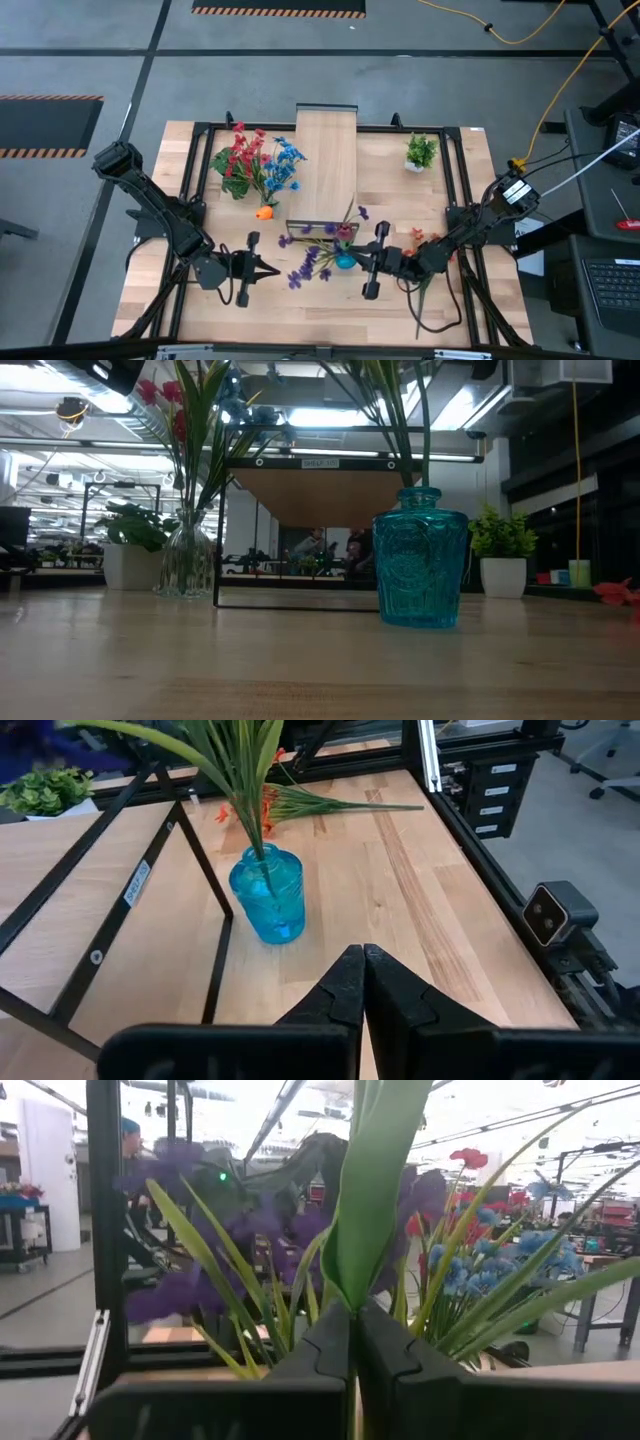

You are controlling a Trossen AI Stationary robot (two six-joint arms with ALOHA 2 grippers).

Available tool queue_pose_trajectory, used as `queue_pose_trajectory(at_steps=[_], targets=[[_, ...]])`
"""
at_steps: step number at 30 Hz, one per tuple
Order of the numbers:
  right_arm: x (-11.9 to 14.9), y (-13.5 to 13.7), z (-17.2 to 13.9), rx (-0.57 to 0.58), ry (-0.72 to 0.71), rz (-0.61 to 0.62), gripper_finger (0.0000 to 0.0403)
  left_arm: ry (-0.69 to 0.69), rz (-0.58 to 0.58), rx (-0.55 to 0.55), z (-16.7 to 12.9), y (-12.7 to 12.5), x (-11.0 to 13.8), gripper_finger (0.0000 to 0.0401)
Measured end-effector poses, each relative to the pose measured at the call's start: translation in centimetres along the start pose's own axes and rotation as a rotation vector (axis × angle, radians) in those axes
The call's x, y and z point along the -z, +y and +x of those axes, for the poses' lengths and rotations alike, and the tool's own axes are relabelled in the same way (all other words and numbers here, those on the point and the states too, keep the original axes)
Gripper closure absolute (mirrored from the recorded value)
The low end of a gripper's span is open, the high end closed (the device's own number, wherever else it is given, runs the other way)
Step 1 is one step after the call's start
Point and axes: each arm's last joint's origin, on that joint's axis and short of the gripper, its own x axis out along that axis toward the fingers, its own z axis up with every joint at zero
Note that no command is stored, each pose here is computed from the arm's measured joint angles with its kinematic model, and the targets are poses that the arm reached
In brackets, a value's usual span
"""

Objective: Pick and place flowers into a vace then onto a shelf
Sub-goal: Put the red tulip into the blue vase

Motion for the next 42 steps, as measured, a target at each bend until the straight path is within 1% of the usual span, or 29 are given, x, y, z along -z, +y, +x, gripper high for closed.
queue_pose_trajectory(at_steps=[6,21,24,28,33,36,42], targets=[[0.4,0.1,0.0,-0.009,0.029,-0.030,0.0399,0.010,0.000,0.041,0.0,-0.1,0.0,0.0399],[0.9,0.2,0.0,-0.021,0.072,-0.078,0.0394,0.010,0.001,0.041,0.0,-0.1,0.0,0.0399],[0.9,0.2,0.0,-0.021,0.071,-0.077,0.0380,0.010,0.001,0.041,0.0,-0.1,0.0,0.0396],[1.0,0.2,0.0,-0.022,0.076,-0.083,0.0352,0.010,0.000,0.041,0.0,-0.1,0.0,0.0398],[1.6,0.3,-0.1,-0.027,0.127,-0.090,0.0312,0.010,0.000,0.041,0.0,-0.1,0.0,0.0399],[2.0,0.3,-0.1,-0.003,0.154,-0.086,0.0291,0.010,0.000,0.041,0.0,-0.1,0.0,0.0396],[2.0,0.3,-0.2,0.000,0.159,-0.088,0.0271,0.011,-0.025,0.042,0.0,-0.1,0.0,0.0399]])
